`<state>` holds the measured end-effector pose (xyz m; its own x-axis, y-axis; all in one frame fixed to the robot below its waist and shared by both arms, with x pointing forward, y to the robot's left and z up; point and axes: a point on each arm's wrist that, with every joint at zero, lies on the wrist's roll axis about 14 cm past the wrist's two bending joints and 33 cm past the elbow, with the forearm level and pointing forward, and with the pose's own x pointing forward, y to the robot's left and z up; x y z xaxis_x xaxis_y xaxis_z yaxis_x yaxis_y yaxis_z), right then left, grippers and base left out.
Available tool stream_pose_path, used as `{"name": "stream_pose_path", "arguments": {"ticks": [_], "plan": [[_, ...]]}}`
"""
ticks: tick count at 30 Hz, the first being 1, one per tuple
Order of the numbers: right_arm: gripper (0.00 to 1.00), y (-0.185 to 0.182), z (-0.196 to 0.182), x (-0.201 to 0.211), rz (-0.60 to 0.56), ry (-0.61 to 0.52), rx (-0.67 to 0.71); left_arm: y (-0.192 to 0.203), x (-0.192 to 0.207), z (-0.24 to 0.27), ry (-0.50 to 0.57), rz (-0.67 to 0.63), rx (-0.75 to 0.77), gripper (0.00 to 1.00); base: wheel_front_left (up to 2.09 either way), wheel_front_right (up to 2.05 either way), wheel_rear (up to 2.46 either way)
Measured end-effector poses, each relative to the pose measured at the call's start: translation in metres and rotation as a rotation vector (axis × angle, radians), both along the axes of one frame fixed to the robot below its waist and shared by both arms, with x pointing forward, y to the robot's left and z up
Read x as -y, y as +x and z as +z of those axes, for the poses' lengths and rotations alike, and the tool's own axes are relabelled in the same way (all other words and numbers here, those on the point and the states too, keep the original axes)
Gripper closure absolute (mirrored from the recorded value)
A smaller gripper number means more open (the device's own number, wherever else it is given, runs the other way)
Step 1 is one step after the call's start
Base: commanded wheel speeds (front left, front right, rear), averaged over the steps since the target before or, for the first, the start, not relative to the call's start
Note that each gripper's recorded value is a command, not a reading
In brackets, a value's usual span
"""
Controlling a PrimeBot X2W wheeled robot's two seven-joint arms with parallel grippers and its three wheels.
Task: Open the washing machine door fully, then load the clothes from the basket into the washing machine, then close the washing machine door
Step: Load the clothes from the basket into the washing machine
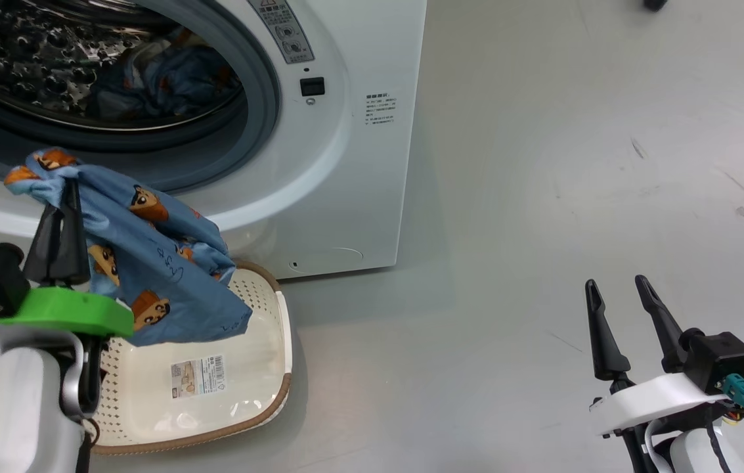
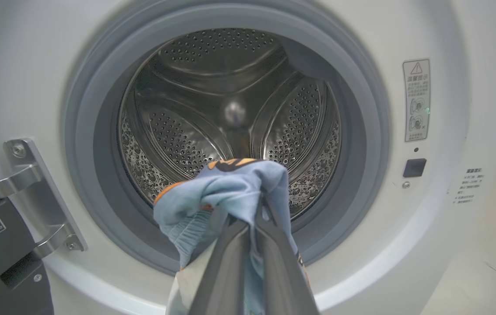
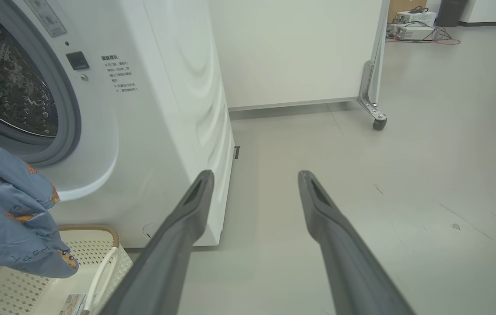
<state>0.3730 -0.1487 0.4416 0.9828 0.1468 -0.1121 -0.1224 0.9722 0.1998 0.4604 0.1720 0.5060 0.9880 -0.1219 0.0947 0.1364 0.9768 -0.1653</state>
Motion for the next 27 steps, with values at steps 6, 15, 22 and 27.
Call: {"name": "stream_pose_path", "arguments": {"ticks": [6,15,22,27], "plan": [[0.00,0.005,-0.005,0.004,-0.014,-0.005,-0.012,0.038,0.003,0.015,0.003,-0.015,0.036,1.00,0.00,0.00,0.00],[0.00,0.012,-0.019,0.014,-0.050,-0.008,-0.050,0.090,0.009,0.012,0.047,-0.052,0.013,1.00,0.00,0.00,0.00],[0.00,0.015,-0.036,0.020,-0.080,-0.009,-0.099,0.122,0.017,-0.017,0.045,-0.074,-0.059,1.00,0.00,0.00,0.00],[0.00,0.017,-0.052,0.026,-0.102,-0.019,-0.142,0.146,0.019,-0.039,0.013,-0.073,-0.113,1.00,0.00,0.00,0.00]]}}
